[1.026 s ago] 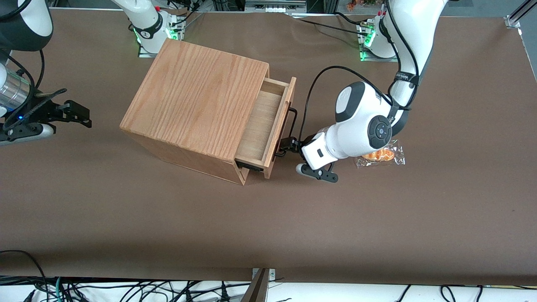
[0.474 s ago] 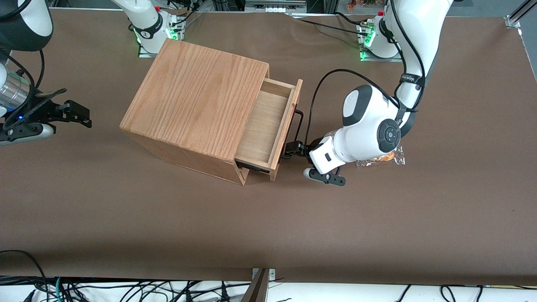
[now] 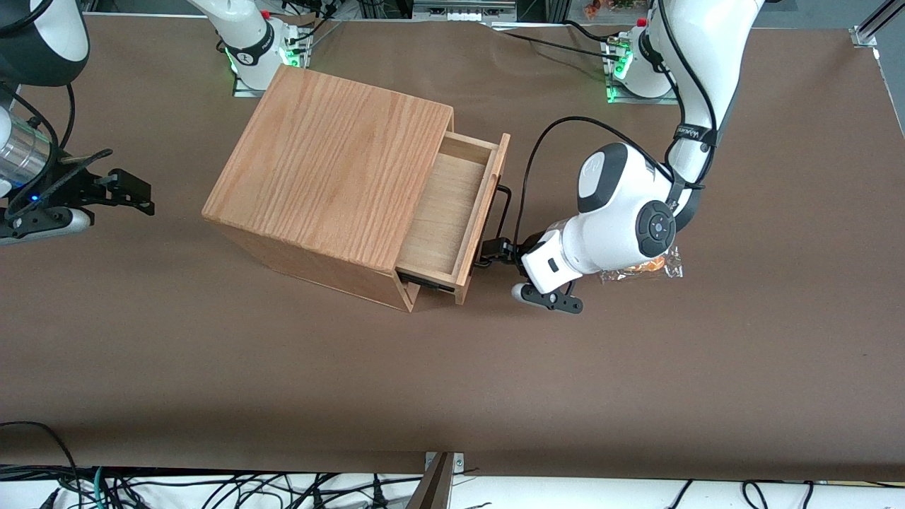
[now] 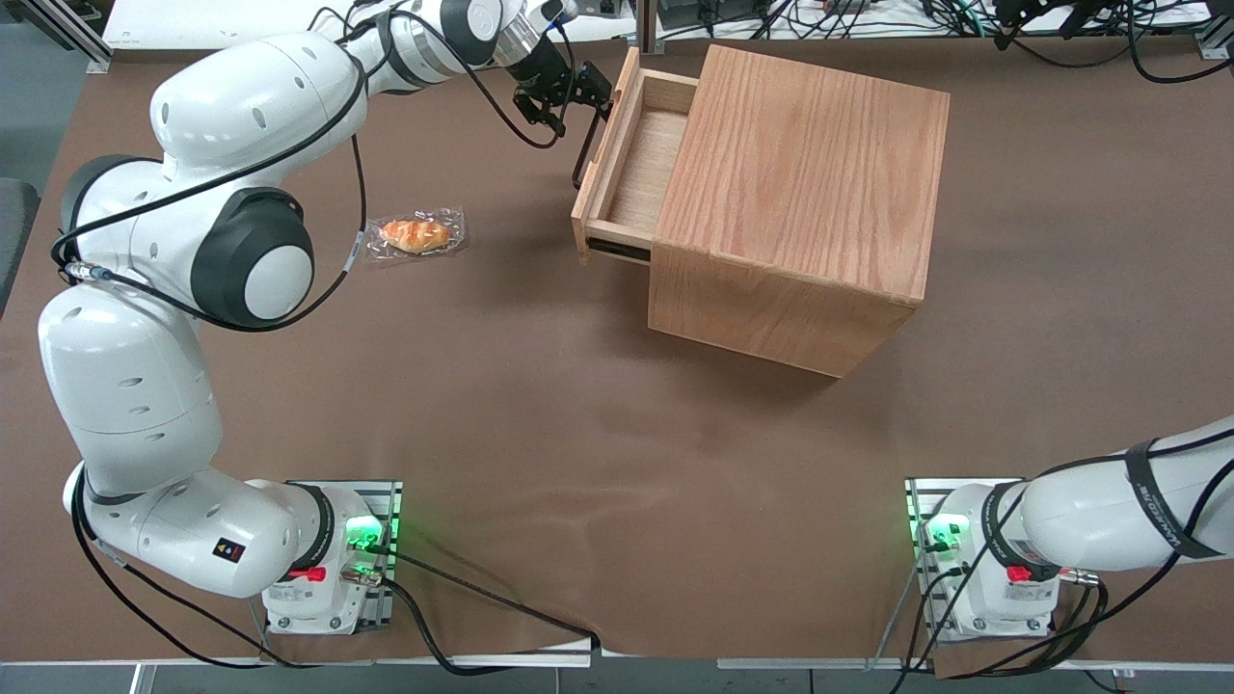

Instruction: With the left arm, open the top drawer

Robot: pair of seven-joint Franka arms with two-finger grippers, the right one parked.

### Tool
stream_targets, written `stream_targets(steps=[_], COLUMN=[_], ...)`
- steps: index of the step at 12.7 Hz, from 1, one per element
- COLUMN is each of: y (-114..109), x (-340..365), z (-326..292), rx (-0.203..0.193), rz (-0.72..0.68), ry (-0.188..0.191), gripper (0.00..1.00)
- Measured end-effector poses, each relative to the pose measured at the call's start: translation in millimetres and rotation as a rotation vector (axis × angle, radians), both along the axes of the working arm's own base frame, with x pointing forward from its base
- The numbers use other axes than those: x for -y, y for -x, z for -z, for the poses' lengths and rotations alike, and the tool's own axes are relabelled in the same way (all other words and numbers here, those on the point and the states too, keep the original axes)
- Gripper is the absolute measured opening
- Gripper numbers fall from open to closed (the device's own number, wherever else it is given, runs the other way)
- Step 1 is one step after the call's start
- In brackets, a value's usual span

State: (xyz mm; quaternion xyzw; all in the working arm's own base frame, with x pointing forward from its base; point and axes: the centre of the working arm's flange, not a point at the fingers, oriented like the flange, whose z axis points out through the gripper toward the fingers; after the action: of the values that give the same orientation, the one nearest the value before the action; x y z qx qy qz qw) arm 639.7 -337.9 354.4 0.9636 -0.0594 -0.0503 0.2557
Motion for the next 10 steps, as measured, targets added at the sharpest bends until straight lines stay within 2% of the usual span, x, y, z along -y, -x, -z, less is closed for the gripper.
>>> stream_targets(steps=[10], y=[-13.5], x=[-15.6], z=[-26.5], rx=[0.011], rz=[-0.027], ry=[0.015], gripper=[1.0])
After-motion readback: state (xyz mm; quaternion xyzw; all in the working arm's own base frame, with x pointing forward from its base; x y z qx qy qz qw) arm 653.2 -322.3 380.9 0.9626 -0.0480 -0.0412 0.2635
